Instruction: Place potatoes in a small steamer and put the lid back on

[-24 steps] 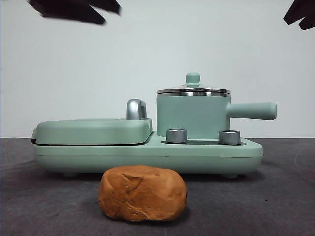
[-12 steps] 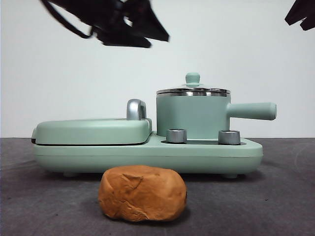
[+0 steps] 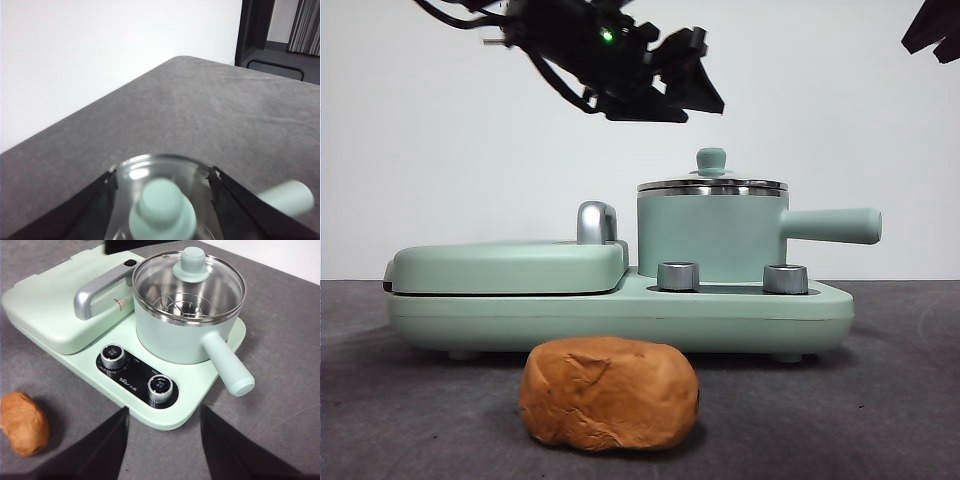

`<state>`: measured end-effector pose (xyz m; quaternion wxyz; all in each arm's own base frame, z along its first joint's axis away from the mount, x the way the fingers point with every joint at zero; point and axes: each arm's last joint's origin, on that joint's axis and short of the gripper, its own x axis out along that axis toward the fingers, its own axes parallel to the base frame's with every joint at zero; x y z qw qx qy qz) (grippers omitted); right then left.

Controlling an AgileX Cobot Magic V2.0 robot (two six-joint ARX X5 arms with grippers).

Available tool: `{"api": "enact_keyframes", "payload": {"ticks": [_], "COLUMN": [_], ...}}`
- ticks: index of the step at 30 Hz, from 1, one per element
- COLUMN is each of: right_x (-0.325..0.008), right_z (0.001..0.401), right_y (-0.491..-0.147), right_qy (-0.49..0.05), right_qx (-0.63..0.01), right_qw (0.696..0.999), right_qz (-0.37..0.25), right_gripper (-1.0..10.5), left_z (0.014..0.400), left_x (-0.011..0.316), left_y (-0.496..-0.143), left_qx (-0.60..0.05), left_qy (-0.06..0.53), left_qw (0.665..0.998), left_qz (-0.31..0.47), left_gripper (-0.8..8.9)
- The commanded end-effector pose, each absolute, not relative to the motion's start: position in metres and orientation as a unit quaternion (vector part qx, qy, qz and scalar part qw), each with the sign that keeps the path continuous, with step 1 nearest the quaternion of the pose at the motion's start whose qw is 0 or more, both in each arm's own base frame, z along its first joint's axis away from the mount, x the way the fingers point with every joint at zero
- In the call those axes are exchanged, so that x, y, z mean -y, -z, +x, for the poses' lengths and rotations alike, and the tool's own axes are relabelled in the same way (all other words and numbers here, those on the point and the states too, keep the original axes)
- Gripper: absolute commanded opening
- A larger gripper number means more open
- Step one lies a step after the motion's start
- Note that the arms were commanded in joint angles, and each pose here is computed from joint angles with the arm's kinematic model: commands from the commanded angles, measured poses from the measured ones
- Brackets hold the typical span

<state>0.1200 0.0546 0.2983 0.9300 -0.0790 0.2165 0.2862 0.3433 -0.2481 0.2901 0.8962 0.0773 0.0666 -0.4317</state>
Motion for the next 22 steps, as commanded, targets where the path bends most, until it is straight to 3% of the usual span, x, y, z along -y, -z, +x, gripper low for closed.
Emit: {"api": "enact_keyframes", "payload": {"ticks": [1, 18, 22], "right_x": [-0.056, -0.056, -0.056], "right_z": [0.12, 0.12, 0.12], "right_y": [-0.304, -0.304, -0.304], "right_qy": [-0.287, -0.286, -0.286], "right_qx": [-0.207, -0.207, -0.207], "right_qw": [0.933, 0.933, 0.933], "right_qz": [-0.073, -0.073, -0.073], "right_gripper": [2.3, 2.3, 2.3], "left_z": [0.355, 0.371, 0.371], "left_x": [0.262, 0.275, 0.276], "left_y": [-0.288, -0.257, -0.253], "left_qx": [-0.065, -0.115, -0.125], "left_qy": [0.434, 0.437, 0.437], "left_qw": [0.895, 0.889, 0.887], "left_qz": [0.074, 0.081, 0.083], "left_gripper": [2.99, 2.96, 2.41]}}
